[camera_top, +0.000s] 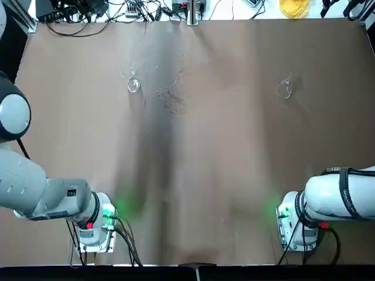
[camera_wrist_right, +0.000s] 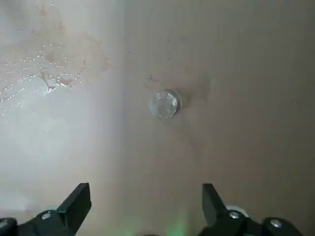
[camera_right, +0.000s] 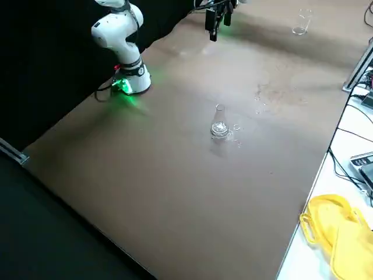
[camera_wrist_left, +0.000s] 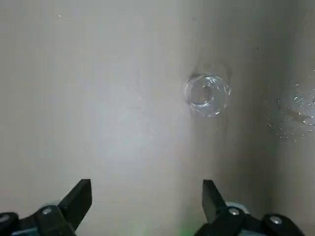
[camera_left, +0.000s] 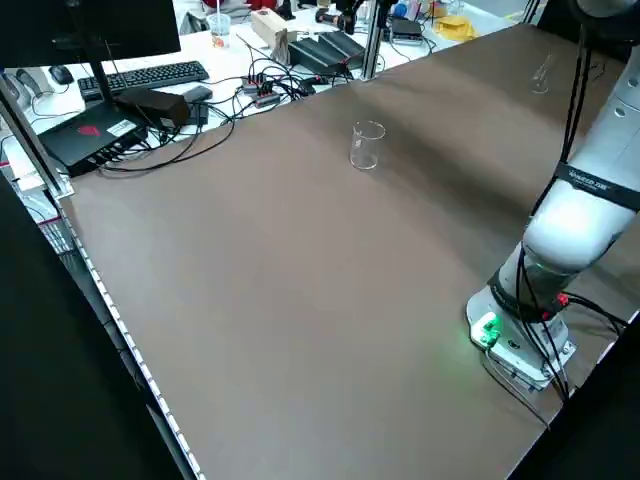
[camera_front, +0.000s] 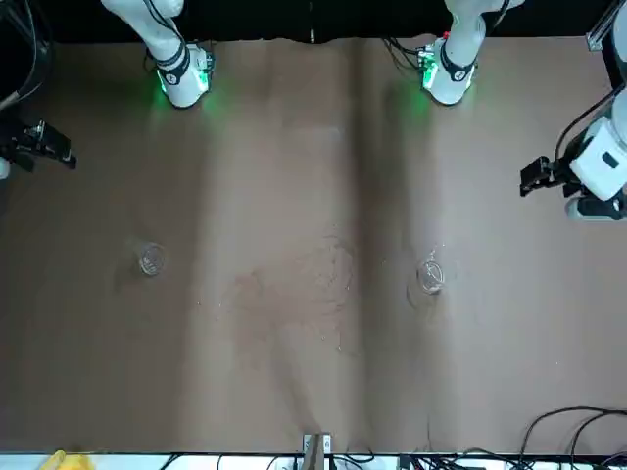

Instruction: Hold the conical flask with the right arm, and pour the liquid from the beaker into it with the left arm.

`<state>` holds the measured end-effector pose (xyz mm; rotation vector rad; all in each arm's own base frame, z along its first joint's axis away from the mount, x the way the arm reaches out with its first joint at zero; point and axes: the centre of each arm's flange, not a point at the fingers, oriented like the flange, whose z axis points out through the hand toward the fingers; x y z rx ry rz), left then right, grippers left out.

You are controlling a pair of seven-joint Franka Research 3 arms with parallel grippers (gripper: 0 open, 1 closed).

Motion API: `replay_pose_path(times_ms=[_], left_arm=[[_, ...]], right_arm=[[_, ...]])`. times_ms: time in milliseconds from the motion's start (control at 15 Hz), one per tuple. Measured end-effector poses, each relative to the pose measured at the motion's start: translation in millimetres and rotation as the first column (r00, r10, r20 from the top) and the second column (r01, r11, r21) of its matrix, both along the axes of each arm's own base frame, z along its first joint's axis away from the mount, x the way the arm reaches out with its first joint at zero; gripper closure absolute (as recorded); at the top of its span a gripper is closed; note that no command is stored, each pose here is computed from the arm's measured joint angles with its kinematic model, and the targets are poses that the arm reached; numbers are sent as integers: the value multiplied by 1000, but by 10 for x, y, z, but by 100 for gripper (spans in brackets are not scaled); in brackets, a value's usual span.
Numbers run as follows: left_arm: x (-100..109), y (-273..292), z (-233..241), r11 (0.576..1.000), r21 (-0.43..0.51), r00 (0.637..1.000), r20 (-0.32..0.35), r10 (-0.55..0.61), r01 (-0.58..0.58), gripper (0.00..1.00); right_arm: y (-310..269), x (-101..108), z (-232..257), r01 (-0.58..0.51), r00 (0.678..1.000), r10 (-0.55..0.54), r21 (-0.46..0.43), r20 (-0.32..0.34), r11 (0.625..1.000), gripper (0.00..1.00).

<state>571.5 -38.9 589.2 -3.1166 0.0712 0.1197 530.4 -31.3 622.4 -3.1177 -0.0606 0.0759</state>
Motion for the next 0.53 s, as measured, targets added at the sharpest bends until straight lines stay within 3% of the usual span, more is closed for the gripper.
replay_pose_path(times_ms=[133,200,533], left_arm=[[49,168,-23,999,-11,999,12,-47,47,1],[107,384,-92,991,-72,994,21,-112,113,0],[238,1345,-496,933,-284,976,79,-205,219,0]], right_arm=[[93,5,0,-19,1000,19,1,0,1000,0],[231,9,0,-45,999,45,2,1,999,0],[313,25,-31,-61,998,61,2,-2,998,0]])
